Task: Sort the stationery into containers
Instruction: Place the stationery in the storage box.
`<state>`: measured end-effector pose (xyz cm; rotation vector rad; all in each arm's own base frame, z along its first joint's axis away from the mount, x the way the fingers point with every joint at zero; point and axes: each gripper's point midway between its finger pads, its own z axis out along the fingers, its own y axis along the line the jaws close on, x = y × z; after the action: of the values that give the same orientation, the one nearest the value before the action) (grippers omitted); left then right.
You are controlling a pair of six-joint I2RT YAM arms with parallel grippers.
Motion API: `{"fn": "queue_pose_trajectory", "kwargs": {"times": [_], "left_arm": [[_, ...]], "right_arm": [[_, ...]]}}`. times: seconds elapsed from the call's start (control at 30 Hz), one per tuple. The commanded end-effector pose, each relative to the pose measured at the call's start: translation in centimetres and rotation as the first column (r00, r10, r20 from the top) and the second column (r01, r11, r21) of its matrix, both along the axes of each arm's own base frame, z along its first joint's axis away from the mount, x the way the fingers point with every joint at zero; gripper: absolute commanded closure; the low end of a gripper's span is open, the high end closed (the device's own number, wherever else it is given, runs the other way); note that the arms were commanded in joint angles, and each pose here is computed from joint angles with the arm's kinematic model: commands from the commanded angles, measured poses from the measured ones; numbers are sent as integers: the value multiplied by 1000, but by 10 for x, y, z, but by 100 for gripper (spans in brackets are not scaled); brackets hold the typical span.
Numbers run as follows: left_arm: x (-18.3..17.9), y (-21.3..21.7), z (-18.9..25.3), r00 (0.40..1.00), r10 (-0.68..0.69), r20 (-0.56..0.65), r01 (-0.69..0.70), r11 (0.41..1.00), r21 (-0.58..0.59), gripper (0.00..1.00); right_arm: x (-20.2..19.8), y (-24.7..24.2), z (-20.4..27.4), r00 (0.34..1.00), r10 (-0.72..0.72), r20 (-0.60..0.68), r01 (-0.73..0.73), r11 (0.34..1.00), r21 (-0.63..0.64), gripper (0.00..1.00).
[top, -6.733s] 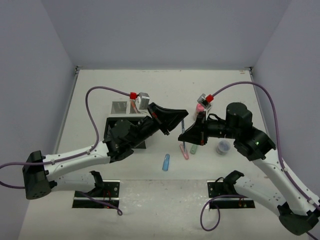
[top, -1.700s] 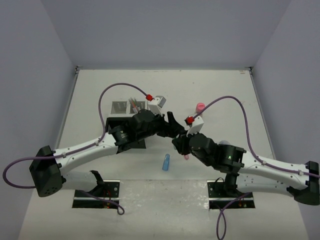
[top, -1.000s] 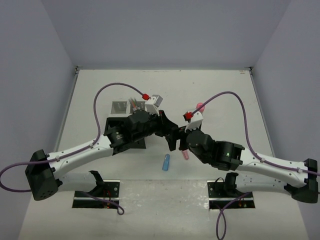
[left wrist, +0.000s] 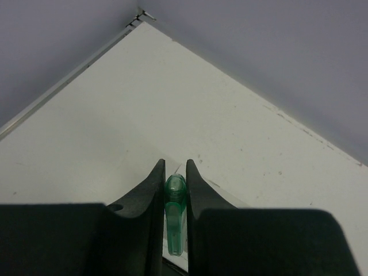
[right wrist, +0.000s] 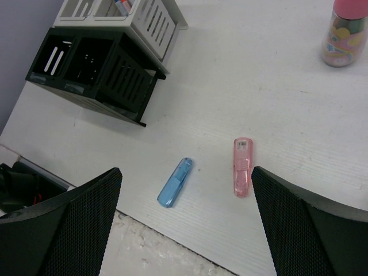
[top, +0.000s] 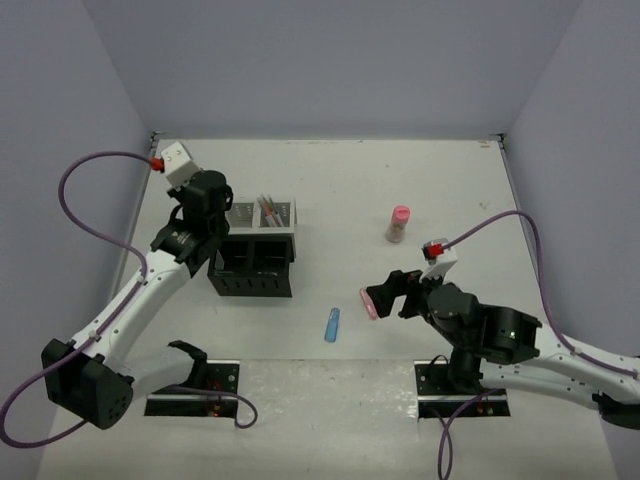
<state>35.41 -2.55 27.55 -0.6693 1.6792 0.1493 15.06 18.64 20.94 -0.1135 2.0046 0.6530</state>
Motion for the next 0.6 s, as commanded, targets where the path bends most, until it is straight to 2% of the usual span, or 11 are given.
{"fn": "queue_pose_trajectory", "kwargs": {"times": [0.0,0.17,0.3,0.4,0.43,0.47,0.57], "left_arm": [[22,-8,3,992,-9,129,14,999,-38,100],[36,-13,-32,992,8,124,-1,999,-54,100],[48,-24,-42,988,-39,148,47,997,-56,100],[58,-30,-53,993,-52,110,57,997,-51,98],[59,-32,-59,994,-59,87,63,997,-47,91],[62,-34,-62,995,-68,70,71,997,-43,72],[56,-37,-81,995,-90,-36,89,996,-33,32]], "right_arm": [[1,-3,-5,1000,-29,-9,29,999,21,3],[-4,0,-14,999,0,-37,0,1000,-1,3],[-8,5,-18,998,29,-58,-30,999,-17,3],[-13,13,-26,994,69,-87,-73,996,-44,3],[-14,16,-28,992,78,-99,-84,995,-53,3],[-15,19,-31,990,89,-110,-95,994,-57,3],[-13,23,-42,988,71,-139,-84,992,-93,1]]}}
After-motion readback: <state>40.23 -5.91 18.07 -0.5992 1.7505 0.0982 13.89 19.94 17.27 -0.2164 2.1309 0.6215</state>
